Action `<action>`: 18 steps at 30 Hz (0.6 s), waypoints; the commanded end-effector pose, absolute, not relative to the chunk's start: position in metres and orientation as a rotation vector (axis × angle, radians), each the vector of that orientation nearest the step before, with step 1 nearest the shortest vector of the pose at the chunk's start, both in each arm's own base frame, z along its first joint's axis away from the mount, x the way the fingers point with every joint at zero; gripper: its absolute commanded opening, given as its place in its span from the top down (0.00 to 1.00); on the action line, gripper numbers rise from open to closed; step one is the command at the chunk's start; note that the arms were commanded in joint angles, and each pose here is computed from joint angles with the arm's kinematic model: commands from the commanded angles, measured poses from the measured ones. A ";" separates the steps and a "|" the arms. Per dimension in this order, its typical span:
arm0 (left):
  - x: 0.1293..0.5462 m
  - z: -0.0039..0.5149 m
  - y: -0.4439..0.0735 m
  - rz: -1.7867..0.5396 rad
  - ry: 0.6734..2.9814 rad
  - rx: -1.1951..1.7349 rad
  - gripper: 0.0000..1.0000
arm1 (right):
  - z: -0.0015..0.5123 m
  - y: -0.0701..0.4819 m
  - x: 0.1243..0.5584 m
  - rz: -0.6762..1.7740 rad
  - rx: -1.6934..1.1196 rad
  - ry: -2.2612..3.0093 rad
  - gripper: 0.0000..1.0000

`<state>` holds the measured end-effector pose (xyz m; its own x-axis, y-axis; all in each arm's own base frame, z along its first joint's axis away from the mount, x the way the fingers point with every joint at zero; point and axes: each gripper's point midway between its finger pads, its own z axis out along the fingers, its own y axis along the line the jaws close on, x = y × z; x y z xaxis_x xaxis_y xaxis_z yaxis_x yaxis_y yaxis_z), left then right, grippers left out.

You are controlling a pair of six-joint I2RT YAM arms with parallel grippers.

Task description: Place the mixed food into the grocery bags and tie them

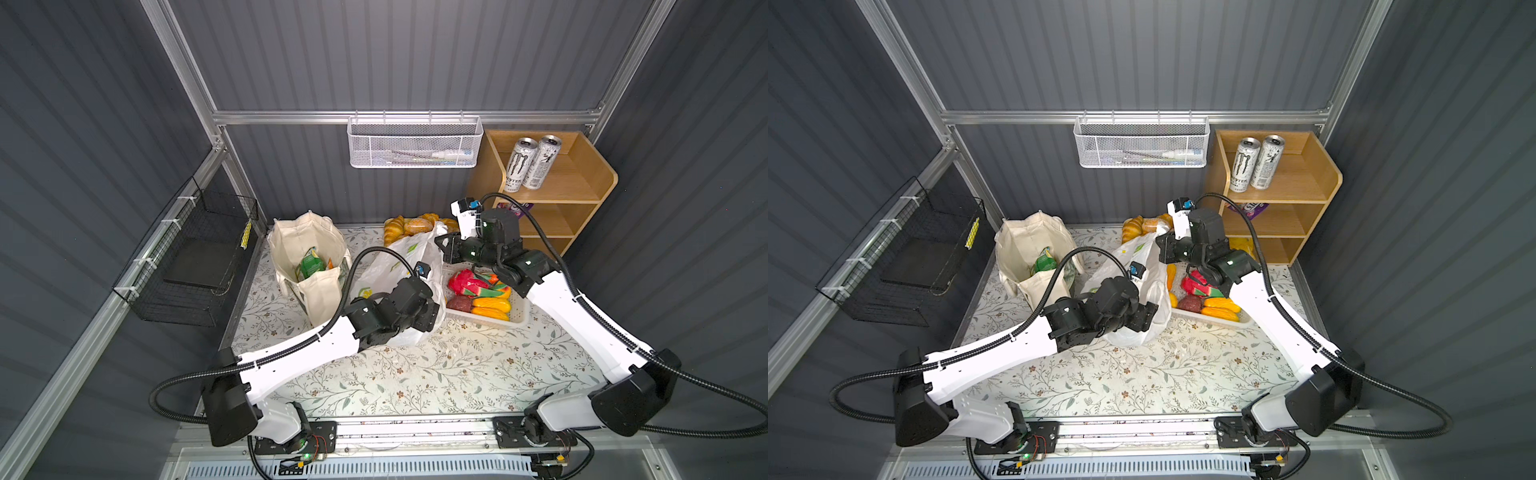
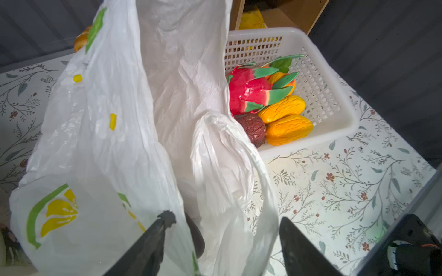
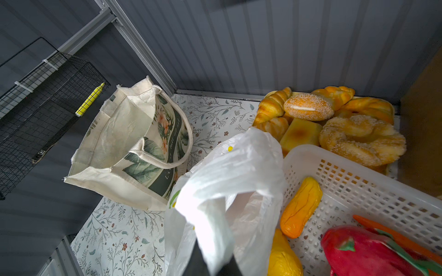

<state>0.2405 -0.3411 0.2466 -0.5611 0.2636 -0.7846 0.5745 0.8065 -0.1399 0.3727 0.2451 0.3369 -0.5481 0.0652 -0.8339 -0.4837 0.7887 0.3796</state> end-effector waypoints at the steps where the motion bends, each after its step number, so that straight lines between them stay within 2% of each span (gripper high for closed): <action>1: 0.232 0.268 -0.356 -0.596 2.130 0.680 0.24 | 0.347 0.242 0.370 0.762 -0.308 2.003 1.00; 9: 0.227 0.258 -0.387 -0.646 2.142 0.781 0.24 | 0.345 0.242 0.370 0.773 -0.301 2.006 1.00; 18: 0.255 0.228 -0.376 -0.422 2.208 0.656 0.25 | 0.344 0.242 0.368 0.782 -0.299 2.007 1.00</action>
<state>0.2427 -0.3805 0.2238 -0.5653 0.3414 -0.7509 0.6349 0.7612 -0.1319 0.3731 0.2441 0.3325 -0.5572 0.0788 -0.8266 -0.4797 0.7821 0.3979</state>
